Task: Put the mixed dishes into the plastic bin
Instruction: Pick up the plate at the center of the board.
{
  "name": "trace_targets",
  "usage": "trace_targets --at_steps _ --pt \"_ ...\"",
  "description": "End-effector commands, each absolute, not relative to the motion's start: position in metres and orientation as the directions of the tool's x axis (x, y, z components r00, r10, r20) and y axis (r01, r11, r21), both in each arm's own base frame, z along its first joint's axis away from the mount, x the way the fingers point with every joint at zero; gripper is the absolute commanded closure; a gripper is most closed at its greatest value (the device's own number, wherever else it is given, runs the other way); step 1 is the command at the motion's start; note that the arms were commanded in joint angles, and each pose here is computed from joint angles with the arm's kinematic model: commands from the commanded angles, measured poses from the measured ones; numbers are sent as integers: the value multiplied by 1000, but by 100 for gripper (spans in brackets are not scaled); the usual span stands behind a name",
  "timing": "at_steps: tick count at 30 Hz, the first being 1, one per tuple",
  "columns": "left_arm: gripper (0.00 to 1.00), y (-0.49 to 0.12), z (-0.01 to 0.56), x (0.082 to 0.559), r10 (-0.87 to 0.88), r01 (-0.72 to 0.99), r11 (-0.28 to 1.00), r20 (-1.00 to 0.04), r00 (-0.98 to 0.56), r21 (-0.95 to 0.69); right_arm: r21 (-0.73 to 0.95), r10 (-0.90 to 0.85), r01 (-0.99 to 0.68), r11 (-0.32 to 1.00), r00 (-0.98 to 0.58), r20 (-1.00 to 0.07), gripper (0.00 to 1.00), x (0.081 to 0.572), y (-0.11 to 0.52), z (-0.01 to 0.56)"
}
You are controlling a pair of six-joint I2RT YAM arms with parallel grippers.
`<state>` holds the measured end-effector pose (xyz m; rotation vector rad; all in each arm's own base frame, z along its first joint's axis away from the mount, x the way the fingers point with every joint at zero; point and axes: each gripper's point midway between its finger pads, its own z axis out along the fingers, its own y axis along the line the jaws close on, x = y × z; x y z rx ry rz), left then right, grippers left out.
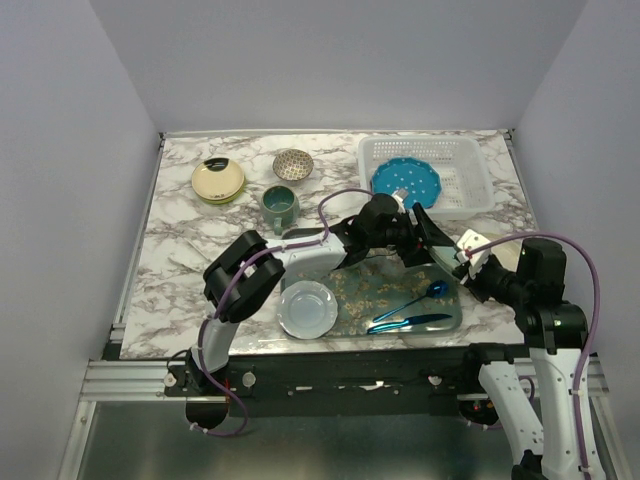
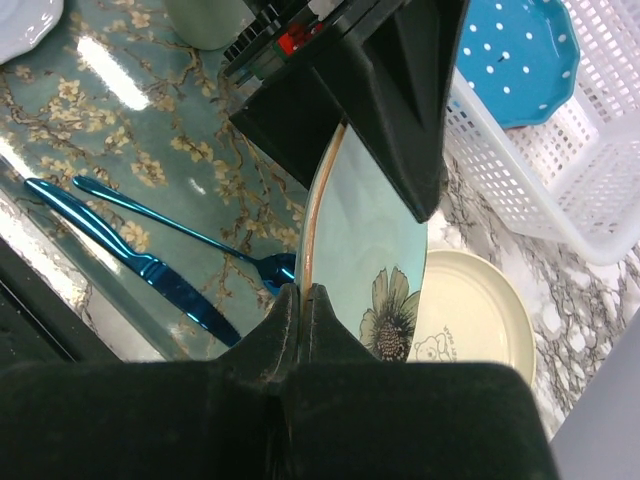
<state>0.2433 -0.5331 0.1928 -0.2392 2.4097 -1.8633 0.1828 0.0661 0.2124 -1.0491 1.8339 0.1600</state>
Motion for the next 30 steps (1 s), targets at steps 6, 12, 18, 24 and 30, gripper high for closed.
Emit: trace_targets --at_steps 6,12,18,24,30 --pt "58 -535 216 234 -134 -22 185 -3 -991 -982 -422 -607 -730 537 12 -794 100 180 77 237" --pt "82 -528 231 225 -108 20 135 -35 -993 -991 -414 -614 -750 516 14 -789 99 173 79 233" --pt "94 -519 244 214 -74 112 105 -120 -990 -988 -408 -608 -731 546 -10 -794 93 173 75 231" --pt "100 -508 243 213 -67 184 108 -192 -979 -977 -367 -553 -724 584 -23 -833 70 173 81 241" --pt "100 -492 242 221 -91 270 147 -285 -954 -952 -334 -499 -729 598 -12 -866 40 171 89 267"
